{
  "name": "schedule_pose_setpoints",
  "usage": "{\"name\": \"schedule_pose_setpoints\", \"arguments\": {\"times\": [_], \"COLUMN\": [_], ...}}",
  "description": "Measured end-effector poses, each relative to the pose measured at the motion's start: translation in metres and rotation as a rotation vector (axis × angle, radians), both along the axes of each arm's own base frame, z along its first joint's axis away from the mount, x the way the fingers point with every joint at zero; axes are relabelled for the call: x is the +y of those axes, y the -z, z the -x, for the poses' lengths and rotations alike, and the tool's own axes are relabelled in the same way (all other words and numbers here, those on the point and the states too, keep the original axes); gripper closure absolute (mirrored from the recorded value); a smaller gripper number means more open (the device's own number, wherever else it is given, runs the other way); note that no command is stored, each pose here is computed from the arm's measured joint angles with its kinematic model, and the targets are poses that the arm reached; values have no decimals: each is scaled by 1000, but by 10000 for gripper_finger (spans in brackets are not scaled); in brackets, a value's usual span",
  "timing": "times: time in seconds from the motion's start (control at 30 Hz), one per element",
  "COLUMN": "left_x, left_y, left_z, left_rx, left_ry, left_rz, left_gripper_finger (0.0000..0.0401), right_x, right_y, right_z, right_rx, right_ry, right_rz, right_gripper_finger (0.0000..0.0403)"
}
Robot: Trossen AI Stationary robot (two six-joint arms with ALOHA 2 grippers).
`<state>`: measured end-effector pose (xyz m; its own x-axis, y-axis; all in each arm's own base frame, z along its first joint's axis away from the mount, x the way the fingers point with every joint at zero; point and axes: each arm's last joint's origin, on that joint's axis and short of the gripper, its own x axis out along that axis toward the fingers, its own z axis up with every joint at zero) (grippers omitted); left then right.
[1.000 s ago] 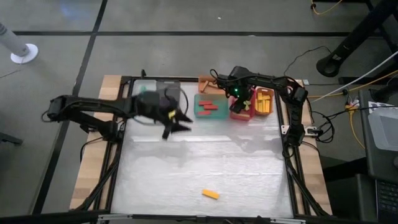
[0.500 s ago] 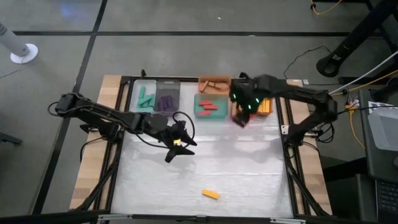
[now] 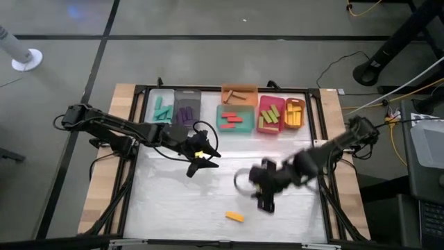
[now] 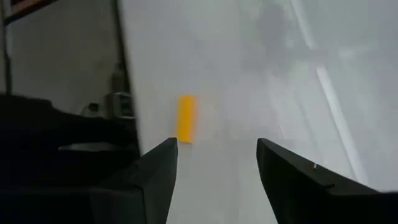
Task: Sort blocks
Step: Put the yellow block into the right orange bin
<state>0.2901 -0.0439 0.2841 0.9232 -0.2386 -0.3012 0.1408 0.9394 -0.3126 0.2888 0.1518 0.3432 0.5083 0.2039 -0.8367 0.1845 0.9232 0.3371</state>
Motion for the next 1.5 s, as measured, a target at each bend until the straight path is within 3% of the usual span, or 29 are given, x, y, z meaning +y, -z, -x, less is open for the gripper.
{"name": "schedule_pose_setpoints", "arguments": {"times": [0.23, 0.47, 0.67, 1.27, 1.37, 1.5], "left_x": [0, 0, 0, 1, 4, 9], "left_y": [0, 0, 1, -2, -17, -39], "left_z": [0, 0, 0, 5, 19, 55], "left_rx": [1, 5, 12, 19, -22, -40], "left_ry": [0, -3, -3, -4, 4, 16], "left_rz": [0, 12, 13, 9, -17, -84], "left_gripper_finger": [208, 208, 208, 208, 208, 208], "right_x": [76, 108, 116, 121, 118, 114], "right_y": [47, 110, 146, 203, 204, 205], "right_z": [-14, -41, -50, -62, -63, -65], "right_rx": [-82, -46, 37, 133, 147, 153], "right_ry": [-90, -74, -79, 9, 27, 39], "right_rz": [85, 110, 98, 138, 125, 140], "right_gripper_finger": [184, 184, 185, 186, 205, 269]}}
